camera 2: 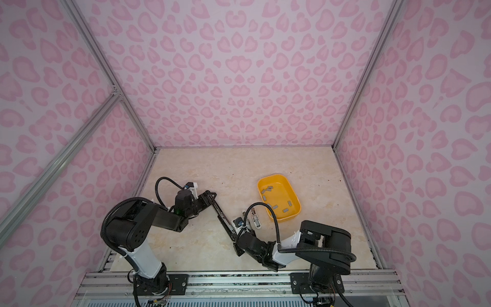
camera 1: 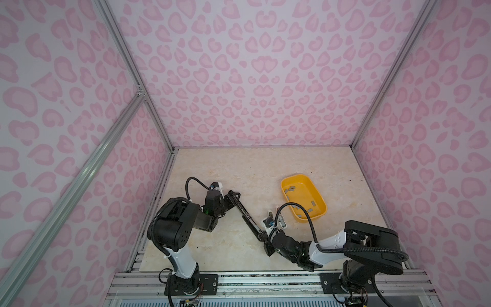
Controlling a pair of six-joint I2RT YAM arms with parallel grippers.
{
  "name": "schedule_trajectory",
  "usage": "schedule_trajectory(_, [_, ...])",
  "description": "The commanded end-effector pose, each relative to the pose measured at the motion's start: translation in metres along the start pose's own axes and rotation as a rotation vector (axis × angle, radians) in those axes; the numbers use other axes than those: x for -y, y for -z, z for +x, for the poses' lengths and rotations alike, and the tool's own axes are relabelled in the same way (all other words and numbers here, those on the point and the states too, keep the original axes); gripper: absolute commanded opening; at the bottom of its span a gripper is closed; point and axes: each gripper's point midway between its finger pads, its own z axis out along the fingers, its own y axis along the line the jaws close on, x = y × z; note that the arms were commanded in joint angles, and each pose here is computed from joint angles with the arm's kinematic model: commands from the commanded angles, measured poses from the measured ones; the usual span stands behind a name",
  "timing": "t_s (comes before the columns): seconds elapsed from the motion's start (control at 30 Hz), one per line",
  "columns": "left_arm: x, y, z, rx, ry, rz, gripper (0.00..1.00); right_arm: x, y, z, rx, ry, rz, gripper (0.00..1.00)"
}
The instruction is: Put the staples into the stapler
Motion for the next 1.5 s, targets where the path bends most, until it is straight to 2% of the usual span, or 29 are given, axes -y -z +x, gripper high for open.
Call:
schedule_trajectory(0.0, [0.006,0.004,-0.008,0.031,-0.048,0.009,0.59,-0.002,0.001,-0.007,0.029,0.003,-0.001,0.12])
schedule_trajectory(0.57, [0.048,0.028,-0.022,0.095,-0.193,0.126,0.57,-0.015,0.003,-0.006,0.041,0.051,-0.03,0.06])
schedule_trajectory(0.73, [0.06,0.039,-0.019,0.131,-0.254,0.139,0.53,-0.014,0.003,-0.007,0.041,0.051,-0.02,0.05])
schedule_trajectory(1.0, [0.079,0.05,-0.005,0.166,-0.365,0.146,0.44,-0.016,0.0,-0.009,0.046,0.06,-0.026,0.06])
schedule_trajectory(1.47, [0.109,0.083,0.028,0.244,-0.585,0.182,0.43,-0.016,-0.001,-0.007,0.047,0.063,-0.028,0.05])
